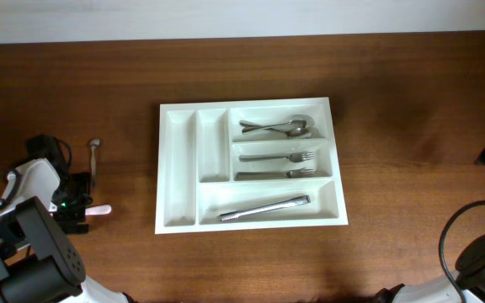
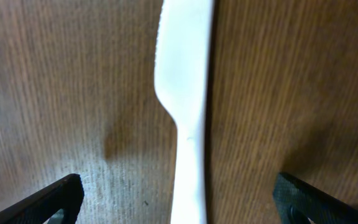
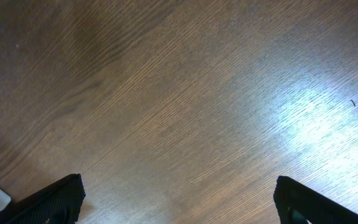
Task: Pack container
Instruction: 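Lower the left gripper and close it on the knife handle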
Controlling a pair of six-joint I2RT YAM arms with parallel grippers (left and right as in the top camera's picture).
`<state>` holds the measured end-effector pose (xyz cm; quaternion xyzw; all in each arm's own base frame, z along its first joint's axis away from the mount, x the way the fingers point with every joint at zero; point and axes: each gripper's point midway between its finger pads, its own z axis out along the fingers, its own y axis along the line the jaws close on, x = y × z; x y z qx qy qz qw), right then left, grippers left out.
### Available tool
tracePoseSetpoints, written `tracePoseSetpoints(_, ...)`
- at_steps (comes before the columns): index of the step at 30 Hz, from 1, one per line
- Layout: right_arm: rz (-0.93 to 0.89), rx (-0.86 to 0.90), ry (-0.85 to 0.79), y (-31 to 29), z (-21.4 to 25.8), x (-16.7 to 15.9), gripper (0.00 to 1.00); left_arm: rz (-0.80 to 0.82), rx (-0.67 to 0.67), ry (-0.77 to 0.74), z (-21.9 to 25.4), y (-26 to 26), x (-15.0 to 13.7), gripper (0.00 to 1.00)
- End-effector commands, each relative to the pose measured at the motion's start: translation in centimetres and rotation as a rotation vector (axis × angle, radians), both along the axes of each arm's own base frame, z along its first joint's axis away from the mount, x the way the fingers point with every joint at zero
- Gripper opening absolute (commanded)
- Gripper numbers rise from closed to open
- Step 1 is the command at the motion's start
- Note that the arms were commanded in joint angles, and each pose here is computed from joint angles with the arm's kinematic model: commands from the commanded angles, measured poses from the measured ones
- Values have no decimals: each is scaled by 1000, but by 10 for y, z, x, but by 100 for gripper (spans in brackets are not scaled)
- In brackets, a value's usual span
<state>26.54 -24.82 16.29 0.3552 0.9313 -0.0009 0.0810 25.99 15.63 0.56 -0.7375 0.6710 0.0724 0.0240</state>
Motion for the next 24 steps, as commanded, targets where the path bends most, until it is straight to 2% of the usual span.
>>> tracePoseSetpoints(1,-7,-11,5,-1,1,-1,99,-25,-9,8,-5,1,-1,99)
tracePoseSetpoints(10,-7,-11,5,-1,1,-1,99,-25,-44,-41,-17,-7,3,99)
tracePoseSetpoints(18,-7,-11,5,-1,1,-1,99,-24,-79,-8,-32,-19,-15,99)
tracePoseSetpoints(24,-7,-11,5,-1,1,-1,99,-23,-83,-1,-33,-21,-17,99)
